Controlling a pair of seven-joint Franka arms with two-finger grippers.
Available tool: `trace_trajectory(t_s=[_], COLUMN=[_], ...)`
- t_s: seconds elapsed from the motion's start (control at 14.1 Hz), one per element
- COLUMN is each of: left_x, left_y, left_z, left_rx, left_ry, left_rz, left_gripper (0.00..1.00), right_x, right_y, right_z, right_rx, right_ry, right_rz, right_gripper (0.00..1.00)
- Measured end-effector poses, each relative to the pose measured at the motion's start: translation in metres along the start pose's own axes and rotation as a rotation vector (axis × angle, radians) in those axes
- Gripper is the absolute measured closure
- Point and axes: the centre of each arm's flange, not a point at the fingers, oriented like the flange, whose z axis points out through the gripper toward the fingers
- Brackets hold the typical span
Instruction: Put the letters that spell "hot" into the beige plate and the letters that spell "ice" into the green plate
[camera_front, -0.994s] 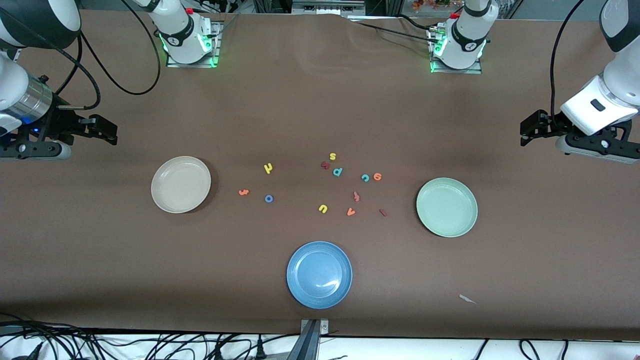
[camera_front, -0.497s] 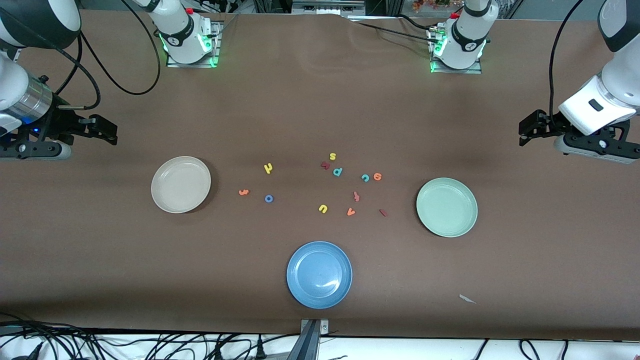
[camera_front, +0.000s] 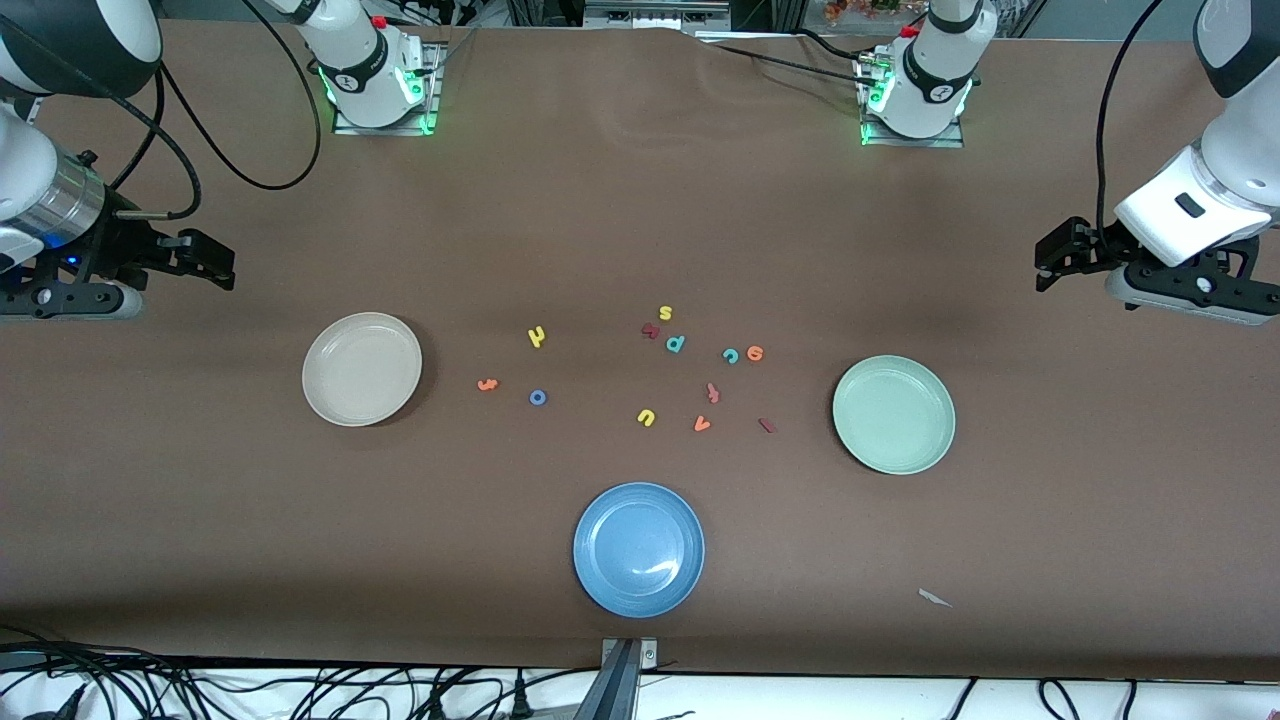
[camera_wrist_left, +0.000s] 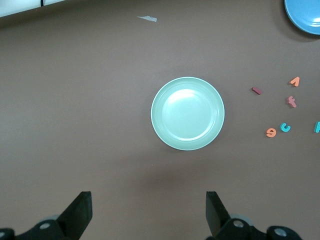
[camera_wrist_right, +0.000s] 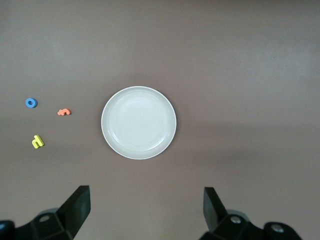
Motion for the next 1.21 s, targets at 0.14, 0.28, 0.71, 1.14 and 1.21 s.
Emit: trace_trajectory(t_s=[0.14,0.28,0.71,1.14,1.21], left_x=[0.001,0.001,-0.001,-0.001,-0.001], left_y=[0.006,0.005,-0.010,-0.006,-0.006], left_z=[0.000,-0.001,0.000,-0.001,-0.001], left_rx=[0.000,0.000,0.001,0.000,0.000], left_ry=[0.001,0.001,0.001,0.001,0.001], left_rz=[-0.006,-0.015,-0.044,-0.041,-0.041], left_gripper=[0.00,0.00,0.00,0.00,0.00], right_x=[0.000,0.000,0.000,0.000,0.000], right_y=[0.000,0.000,0.000,0.000,0.000], right_z=[0.000,0.000,0.000,0.000,0.000], right_rx=[0.000,0.000,0.000,0.000,0.000], right_ry=[0.000,0.000,0.000,0.000,0.000], right_rz=[0.000,0.000,0.000,0.000,0.000], right_gripper=[0.00,0.00,0.00,0.00,0.00])
